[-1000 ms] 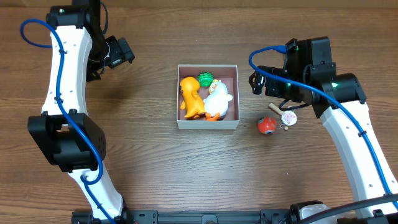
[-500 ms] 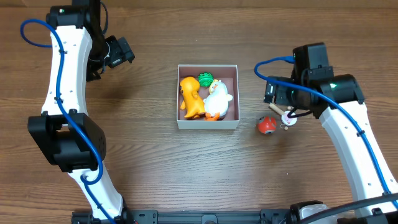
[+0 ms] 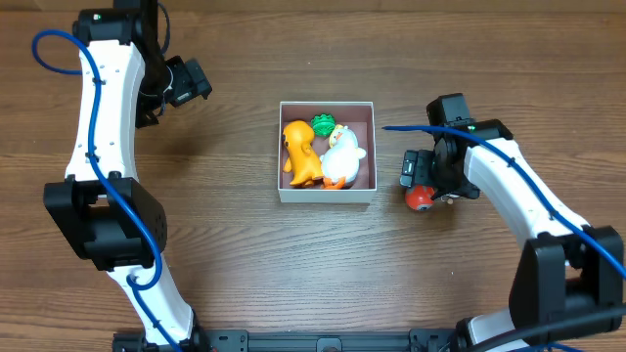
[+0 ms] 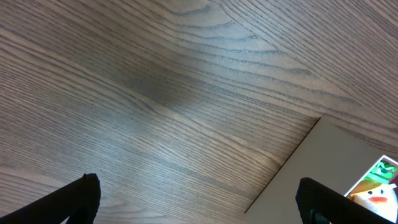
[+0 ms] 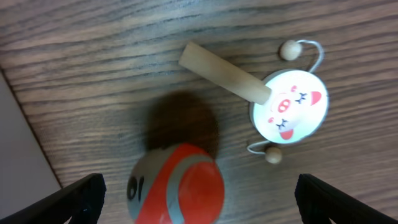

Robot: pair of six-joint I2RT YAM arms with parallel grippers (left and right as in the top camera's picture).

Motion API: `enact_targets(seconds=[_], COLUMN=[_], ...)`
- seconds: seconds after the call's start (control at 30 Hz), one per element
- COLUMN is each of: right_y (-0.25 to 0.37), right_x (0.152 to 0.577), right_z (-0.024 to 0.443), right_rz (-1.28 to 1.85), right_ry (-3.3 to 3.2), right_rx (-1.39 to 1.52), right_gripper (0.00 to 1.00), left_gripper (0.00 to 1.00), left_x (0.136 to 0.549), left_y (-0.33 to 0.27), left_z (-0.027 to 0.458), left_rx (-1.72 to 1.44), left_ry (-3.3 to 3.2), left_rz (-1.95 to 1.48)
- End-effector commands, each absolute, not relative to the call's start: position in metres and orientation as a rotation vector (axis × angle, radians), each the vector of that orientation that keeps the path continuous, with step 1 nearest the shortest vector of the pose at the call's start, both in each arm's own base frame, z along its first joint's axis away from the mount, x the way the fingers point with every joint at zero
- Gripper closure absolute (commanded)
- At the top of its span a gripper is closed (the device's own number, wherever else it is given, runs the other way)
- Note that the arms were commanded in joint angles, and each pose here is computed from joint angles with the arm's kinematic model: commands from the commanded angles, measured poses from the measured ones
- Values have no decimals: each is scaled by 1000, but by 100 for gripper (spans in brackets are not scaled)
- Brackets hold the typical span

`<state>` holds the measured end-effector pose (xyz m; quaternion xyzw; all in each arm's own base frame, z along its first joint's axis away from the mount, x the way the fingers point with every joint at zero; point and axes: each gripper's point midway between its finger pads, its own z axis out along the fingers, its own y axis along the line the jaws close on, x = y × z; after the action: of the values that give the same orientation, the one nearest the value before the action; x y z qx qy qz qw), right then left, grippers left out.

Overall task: Pack container
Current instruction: 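Lower the right gripper onto the wooden stick toy and grasp it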

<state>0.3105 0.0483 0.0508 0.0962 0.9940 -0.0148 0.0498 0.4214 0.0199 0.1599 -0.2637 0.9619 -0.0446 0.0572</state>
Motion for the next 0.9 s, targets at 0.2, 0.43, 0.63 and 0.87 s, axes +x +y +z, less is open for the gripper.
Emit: enact_targets(seconds=[0.2,0.43,0.63,0.87], right_y=[56,32,9,14], right_x=[323,332,352,376], right_z=[38,40,50,57], right_rz=[3,-210,-431,-425], right_ry=[3011,2962,2861,2768], right_rx=[288,178,-15,-183], right_gripper=[0,0,0,0], left_gripper=[0,0,0,0], left_x=[421,421,421,421], left_y=[20,20,20,20], left_z=[159,159,159,159], left_rx=[-812,-812,-812,-812], left_ry=[2916,2916,2916,2916], left_rz=[-143,-144,-143,-143])
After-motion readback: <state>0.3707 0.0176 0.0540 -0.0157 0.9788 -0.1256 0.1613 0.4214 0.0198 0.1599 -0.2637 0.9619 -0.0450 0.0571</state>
